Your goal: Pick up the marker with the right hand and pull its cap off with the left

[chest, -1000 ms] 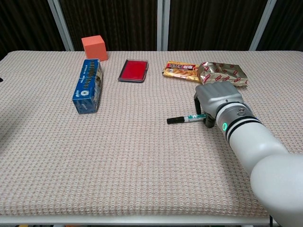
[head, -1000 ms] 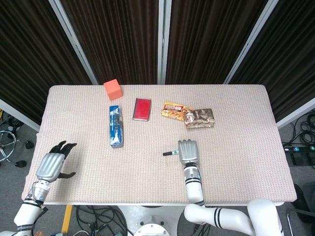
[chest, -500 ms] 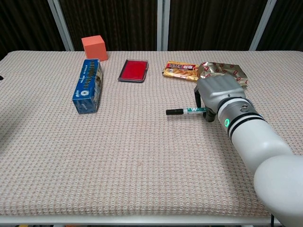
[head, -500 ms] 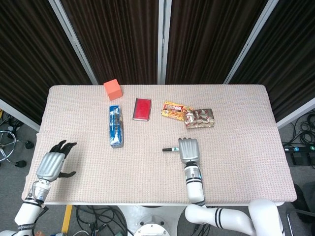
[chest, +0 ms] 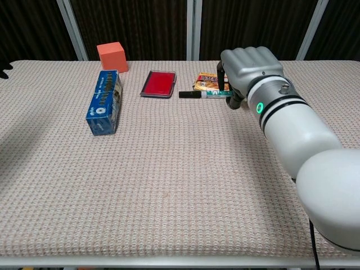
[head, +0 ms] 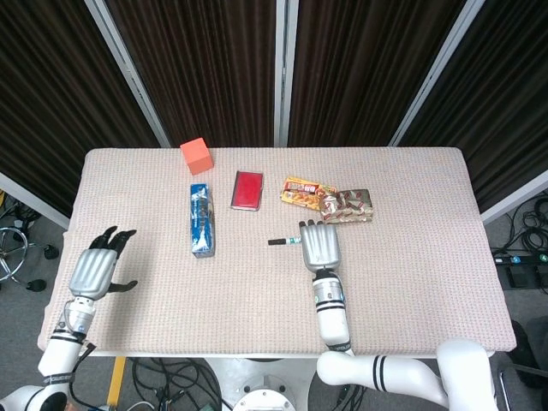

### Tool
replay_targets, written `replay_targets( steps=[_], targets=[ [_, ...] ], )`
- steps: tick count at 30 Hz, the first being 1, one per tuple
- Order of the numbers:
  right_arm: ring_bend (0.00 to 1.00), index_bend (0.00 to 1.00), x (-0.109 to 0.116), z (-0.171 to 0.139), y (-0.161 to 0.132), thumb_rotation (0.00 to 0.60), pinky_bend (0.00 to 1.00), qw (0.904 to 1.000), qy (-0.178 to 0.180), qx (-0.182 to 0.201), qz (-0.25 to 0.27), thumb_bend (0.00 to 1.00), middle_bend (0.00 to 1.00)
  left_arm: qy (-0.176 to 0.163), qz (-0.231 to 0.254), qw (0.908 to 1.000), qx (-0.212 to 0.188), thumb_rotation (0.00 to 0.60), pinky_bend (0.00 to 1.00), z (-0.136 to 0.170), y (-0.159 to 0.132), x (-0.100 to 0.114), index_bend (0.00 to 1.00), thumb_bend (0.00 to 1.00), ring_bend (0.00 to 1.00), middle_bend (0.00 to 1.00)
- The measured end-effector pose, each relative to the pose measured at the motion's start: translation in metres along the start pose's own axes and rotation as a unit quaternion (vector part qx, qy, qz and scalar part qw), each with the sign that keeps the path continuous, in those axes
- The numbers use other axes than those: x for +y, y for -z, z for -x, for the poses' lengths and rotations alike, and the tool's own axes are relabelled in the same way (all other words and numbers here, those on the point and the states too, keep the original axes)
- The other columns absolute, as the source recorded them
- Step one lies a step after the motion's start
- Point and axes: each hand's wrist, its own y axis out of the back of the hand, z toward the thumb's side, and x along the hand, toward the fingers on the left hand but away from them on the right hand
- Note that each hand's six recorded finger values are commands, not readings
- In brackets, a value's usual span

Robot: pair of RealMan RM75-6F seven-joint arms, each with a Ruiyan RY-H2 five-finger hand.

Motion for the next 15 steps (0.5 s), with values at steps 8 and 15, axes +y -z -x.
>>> replay_targets(
  steps=[8,15],
  targets=[
    [0.53,0.71,0.027,0.008,-0.040,0.600,0.61,0.9993,0.025,0.019,-0.018,0.33,0.64,-0.024,-0.011,0.9992,-0.032,0.600,0.30,-0.036,-0.053,0.008,0.19,0.16,0.19,0.27],
    [0.53,0.71,0.033,0.014,-0.060,0.600,0.61,0.9985,0.031,0.015,-0.043,0.33,0.64,-0.070,-0.019,0.9960,-0.052,0.600,0.40,-0.058,-0.102,0.020,0.28,0.18,0.29,0.36]
  ],
)
